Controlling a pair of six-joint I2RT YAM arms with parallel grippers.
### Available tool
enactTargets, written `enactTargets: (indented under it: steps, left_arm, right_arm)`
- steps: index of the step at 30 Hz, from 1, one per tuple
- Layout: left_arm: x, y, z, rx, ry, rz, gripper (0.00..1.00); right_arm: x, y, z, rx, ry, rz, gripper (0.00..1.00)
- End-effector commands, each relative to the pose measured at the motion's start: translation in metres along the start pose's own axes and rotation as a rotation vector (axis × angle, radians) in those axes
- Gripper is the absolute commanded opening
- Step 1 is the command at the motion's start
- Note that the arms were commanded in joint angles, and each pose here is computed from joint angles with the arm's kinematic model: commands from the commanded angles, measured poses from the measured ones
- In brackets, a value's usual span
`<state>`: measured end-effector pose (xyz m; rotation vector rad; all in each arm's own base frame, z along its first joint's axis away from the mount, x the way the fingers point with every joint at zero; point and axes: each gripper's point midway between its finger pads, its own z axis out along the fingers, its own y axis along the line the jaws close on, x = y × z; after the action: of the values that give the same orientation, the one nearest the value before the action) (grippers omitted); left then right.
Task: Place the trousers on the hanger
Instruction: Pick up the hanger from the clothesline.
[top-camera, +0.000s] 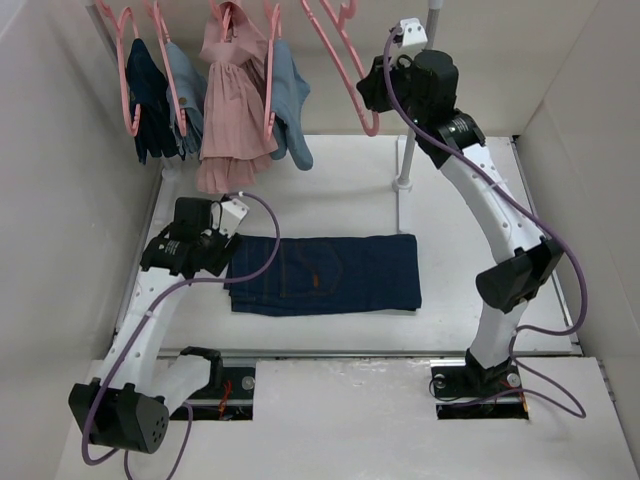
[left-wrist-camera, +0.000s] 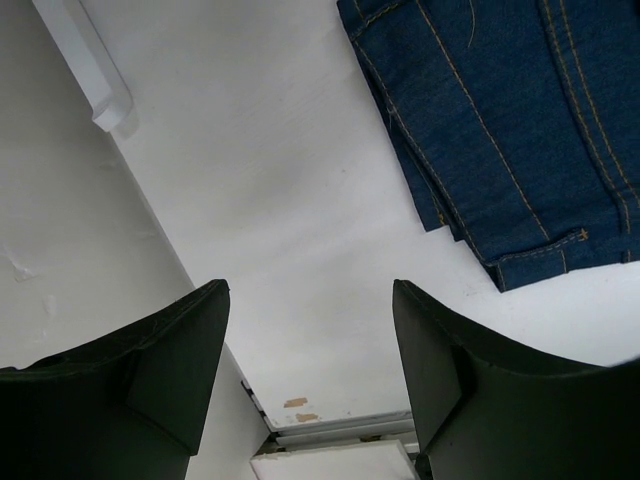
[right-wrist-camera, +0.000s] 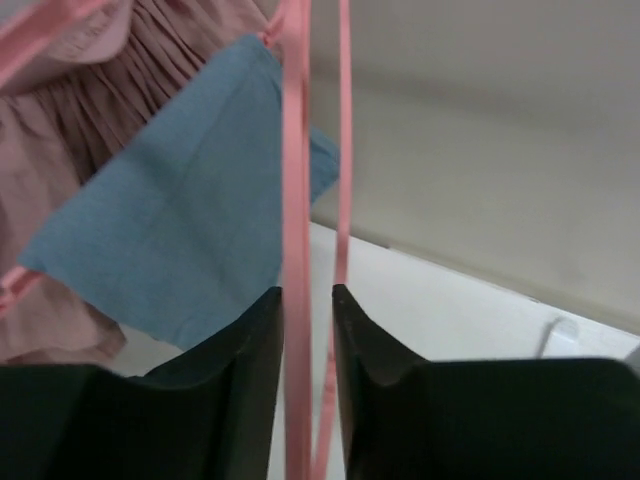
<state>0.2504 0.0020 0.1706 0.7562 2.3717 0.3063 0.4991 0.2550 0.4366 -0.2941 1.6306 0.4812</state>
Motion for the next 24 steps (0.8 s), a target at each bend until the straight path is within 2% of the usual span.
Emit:
enactTargets:
  steps: [1, 2, 3, 5, 6, 8, 9, 13, 15, 16, 19, 24]
  left_arm:
    - [-0.018, 0.004, -0.014, 0.000, -0.067, -0.019, 0.63]
    - [-0.022, 0.004, -0.017, -0.001, -0.090, -0.021, 0.63]
    - [-0.022, 0.005, -0.020, -0.008, -0.102, -0.022, 0.63]
    - [-0.027, 0.006, -0.021, -0.013, -0.132, -0.025, 0.63]
    - [-0.028, 0.005, -0.023, -0.010, -0.144, -0.026, 0.63]
    - [-0.027, 0.005, -0.021, -0.010, -0.145, -0.026, 0.63]
    - [-0.028, 0.003, -0.021, 0.000, -0.150, -0.025, 0.63]
    - [-0.023, -0.001, -0.015, 0.007, -0.136, -0.023, 0.63]
    - [-0.023, -0.001, -0.015, 0.008, -0.136, -0.033, 0.63]
    - [-0.025, 0.000, -0.015, 0.003, -0.144, -0.034, 0.63]
    - [-0.027, -0.001, -0.017, 0.007, -0.157, -0.034, 0.63]
    - [-0.039, 0.007, -0.031, -0.021, -0.216, -0.071, 0.59]
  right_arm:
    - [-0.053, 0.031, -0.018, -0.083, -0.168, -0.015, 0.29]
    - [-0.054, 0.030, -0.018, -0.074, -0.169, -0.014, 0.18]
    - [-0.053, 0.036, -0.018, -0.085, -0.168, -0.014, 0.12]
    - [-0.050, 0.036, -0.013, -0.069, -0.169, -0.012, 0.09]
    - [-0.049, 0.039, -0.013, -0.068, -0.169, -0.010, 0.15]
    - [-0.045, 0.036, -0.009, -0.053, -0.161, -0.009, 0.52]
    - [-0.049, 0.035, -0.011, -0.044, -0.172, -0.008, 0.54]
    - [-0.042, 0.035, 0.003, -0.024, -0.159, 0.003, 0.54]
    - [-0.037, 0.040, 0.009, -0.031, -0.144, 0.003, 0.45]
    - [-0.043, 0.039, 0.009, -0.023, -0.161, 0.004, 0.26]
    - [-0.032, 0.039, 0.013, 0.015, -0.135, 0.007, 0.00]
    - [-0.055, 0.050, -0.012, 0.039, -0.211, 0.012, 0.00]
